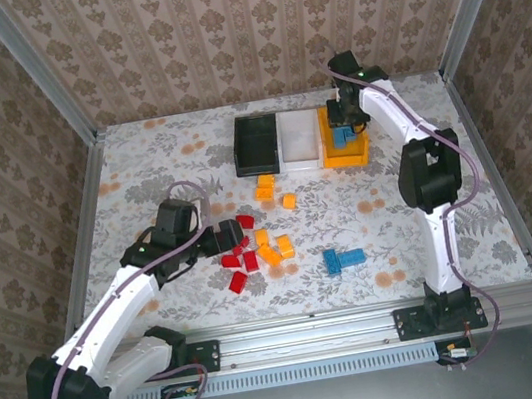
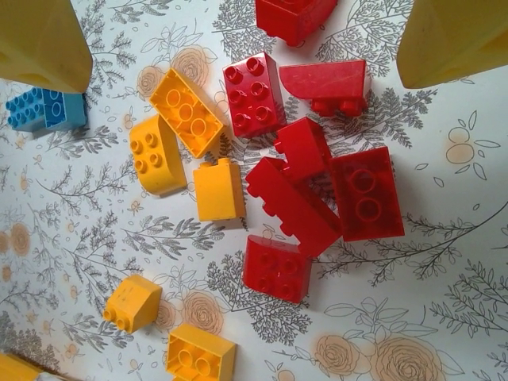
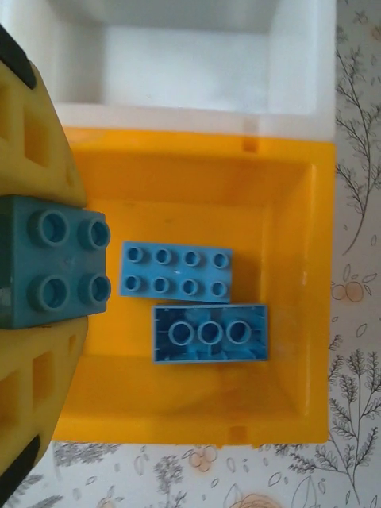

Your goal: Sort the legos into containers by color

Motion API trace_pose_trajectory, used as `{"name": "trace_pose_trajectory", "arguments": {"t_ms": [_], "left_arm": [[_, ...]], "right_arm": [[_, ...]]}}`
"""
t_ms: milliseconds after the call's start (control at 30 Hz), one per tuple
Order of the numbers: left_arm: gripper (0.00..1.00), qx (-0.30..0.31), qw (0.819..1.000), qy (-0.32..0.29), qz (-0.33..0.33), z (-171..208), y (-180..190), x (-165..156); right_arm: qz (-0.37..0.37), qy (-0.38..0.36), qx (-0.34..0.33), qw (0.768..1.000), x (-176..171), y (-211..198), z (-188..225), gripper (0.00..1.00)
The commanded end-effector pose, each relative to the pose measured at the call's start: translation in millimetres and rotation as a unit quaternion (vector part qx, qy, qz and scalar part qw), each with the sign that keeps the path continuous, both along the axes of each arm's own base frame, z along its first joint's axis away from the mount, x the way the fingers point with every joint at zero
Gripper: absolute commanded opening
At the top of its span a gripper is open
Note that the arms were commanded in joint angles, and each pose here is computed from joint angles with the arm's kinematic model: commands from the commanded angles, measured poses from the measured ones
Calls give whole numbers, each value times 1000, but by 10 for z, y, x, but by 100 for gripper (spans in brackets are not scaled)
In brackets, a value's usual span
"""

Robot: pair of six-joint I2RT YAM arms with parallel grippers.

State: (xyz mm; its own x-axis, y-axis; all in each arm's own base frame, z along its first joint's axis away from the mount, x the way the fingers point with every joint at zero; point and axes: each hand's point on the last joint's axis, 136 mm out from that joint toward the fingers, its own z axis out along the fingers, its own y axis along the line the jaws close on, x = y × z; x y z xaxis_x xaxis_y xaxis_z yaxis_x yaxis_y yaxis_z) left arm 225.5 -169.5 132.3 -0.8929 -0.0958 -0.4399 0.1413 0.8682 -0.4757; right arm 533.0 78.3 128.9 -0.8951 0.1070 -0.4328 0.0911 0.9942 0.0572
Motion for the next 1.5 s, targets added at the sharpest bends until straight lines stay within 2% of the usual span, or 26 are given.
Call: {"name": "trace_pose_trajectory", "arguments": {"t_ms": [0,67,300,400,500,600,733,833,900,1167,1467], "left_arm": [[100,20,999,21,-16,-149,23,-111],[100,22,999,25,-16,-183,27,-130],[100,25,999,23,-9,-199,36,-112],[100,25,999,22,-13,-189,17,-94],[100,31,999,25,-21,-205,-5,-97],[100,35,999,24,-28,-232,-22,-101],[100,38,998,25,-37,-278,-43,-92],[100,36,998,24,-43,-291,-86,-68],[100,32,998,23,-47,-290,-122,-52],[100,35,997,22,-61,-283,-179,-87],[100,35,998,20,-53,-311,-115,-162]], "right_arm": [[-2,-15,2,1000,127,28,48,43],[-2,-19,3,1000,151,37,67,52],[4,-38,12,999,34,61,453,56],[19,-43,22,999,-240,165,751,57],[39,-15,24,999,-694,273,844,59],[57,20,27,998,-1222,358,716,63],[63,74,33,995,-2003,459,345,69],[31,106,66,992,-2489,491,52,72],[12,120,65,991,-2748,484,-135,74],[56,160,47,984,-3535,801,-361,73],[55,197,77,976,-4054,994,-723,73]]}}
